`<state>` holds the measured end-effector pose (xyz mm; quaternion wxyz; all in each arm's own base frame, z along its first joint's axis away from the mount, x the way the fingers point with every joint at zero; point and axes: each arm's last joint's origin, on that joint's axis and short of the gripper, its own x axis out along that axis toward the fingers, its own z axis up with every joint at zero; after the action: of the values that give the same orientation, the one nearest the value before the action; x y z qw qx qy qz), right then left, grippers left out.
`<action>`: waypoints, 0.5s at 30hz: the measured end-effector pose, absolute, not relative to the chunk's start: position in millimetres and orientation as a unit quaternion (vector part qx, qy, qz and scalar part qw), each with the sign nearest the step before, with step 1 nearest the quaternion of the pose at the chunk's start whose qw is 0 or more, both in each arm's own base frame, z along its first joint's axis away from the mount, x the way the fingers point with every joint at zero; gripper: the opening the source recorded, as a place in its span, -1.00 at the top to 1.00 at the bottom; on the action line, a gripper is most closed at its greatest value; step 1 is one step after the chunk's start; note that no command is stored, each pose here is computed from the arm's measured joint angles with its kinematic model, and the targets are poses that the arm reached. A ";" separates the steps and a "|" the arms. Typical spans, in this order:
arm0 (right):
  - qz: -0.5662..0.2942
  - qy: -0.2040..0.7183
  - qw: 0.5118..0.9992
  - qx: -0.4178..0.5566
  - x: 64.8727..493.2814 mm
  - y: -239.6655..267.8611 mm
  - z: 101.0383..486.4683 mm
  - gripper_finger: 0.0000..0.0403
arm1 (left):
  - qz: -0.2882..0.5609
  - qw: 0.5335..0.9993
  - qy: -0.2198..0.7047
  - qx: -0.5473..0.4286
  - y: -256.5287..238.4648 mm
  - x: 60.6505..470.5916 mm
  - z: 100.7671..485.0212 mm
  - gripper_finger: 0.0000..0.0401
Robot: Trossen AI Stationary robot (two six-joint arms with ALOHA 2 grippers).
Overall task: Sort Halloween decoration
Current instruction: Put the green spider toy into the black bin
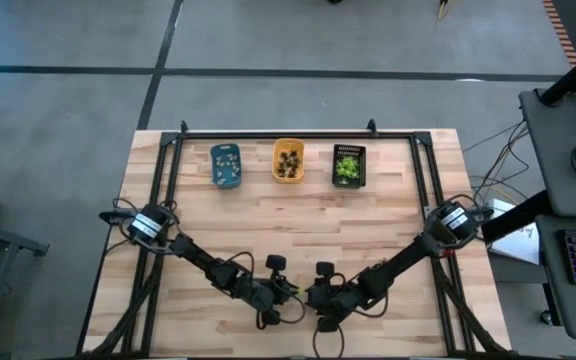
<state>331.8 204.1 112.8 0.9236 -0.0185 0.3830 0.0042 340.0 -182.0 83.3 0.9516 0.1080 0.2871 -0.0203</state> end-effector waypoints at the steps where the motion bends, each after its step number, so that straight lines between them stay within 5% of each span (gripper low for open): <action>1: 0.008 0.383 0.923 -0.014 333.8 203.2 110.3 0.26 | -0.019 0.952 0.287 0.106 -181.8 339.8 83.0 0.80; 15: 0.001 0.383 0.923 -0.032 343.2 190.2 104.7 0.26 | -0.023 0.951 0.295 0.086 -180.4 338.2 80.7 0.80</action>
<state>343.2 190.2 104.7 0.9231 -0.0325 0.3831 0.0013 338.2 -180.4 80.7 0.9515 0.0858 0.2947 -0.0229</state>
